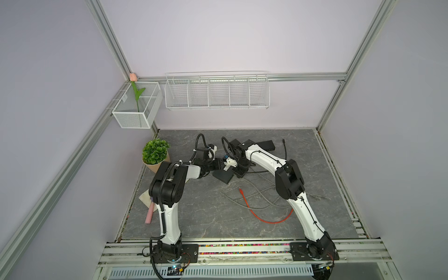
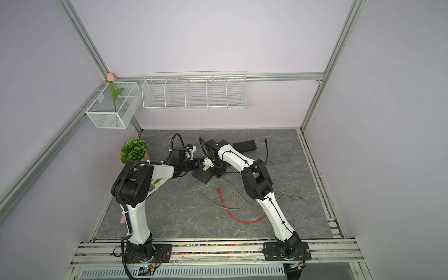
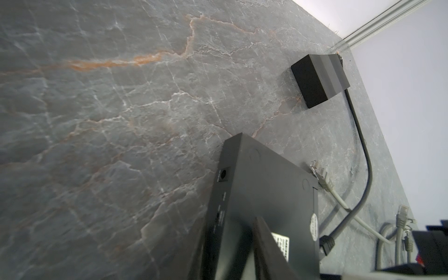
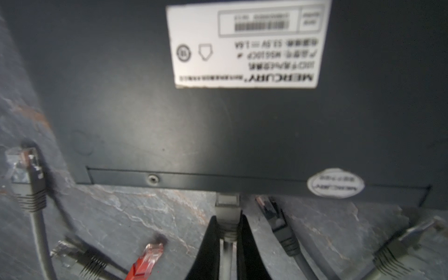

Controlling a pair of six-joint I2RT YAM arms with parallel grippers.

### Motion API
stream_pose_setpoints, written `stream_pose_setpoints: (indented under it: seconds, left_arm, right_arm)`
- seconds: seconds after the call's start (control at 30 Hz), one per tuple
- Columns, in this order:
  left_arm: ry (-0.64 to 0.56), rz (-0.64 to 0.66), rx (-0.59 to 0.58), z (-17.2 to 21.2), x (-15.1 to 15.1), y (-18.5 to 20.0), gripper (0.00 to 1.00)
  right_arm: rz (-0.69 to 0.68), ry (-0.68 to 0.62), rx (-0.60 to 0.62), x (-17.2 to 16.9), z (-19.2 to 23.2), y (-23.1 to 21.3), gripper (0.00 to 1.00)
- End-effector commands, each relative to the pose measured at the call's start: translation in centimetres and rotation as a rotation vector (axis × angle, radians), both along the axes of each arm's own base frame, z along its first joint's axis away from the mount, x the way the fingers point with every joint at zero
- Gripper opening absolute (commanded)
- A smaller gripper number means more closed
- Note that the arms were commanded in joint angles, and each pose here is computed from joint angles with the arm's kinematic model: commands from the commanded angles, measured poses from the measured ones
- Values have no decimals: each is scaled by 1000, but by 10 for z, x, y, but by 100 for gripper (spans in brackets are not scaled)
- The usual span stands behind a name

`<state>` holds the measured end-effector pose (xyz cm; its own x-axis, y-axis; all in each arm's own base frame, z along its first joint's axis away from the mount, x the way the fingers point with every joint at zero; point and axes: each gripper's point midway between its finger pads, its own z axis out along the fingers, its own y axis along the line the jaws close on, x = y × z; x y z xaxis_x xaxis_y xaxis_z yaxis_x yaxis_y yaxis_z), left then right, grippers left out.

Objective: Insert the plug into the switch port
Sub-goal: 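Push the grey plug into the switch port with the right gripper, then open the right gripper and draw back from the inserted grey plug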

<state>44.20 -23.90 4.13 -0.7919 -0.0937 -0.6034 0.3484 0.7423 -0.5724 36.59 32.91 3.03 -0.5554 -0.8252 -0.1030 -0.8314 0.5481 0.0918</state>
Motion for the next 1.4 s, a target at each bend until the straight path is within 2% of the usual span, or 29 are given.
stream_pose_setpoints:
  seconds: [0.0,0.13,0.4,1.1,1.23,1.37]
  left_arm:
    - [132,-170,-35,-18,-55,-35,32]
    - [120,-176,-47,-11,-56,-36,32]
    - [130,-186,5,-24,-65,-36,32]
    - [146,-236,-6,-38,-87,-53,32]
    - [138,-238,-17,-33,-86,-53,32]
    - [142,-155,-53,-24,-66,-25,32]
  right_arm:
    - [16,-194,253,49,27,61,7]
    - [15,-204,267,50,21,63,7]
    - [9,-279,324,63,39,74,7]
    - [15,-309,385,79,42,100,7]
    - [17,-306,384,78,42,100,7]
    - [11,-326,362,75,46,90,8]
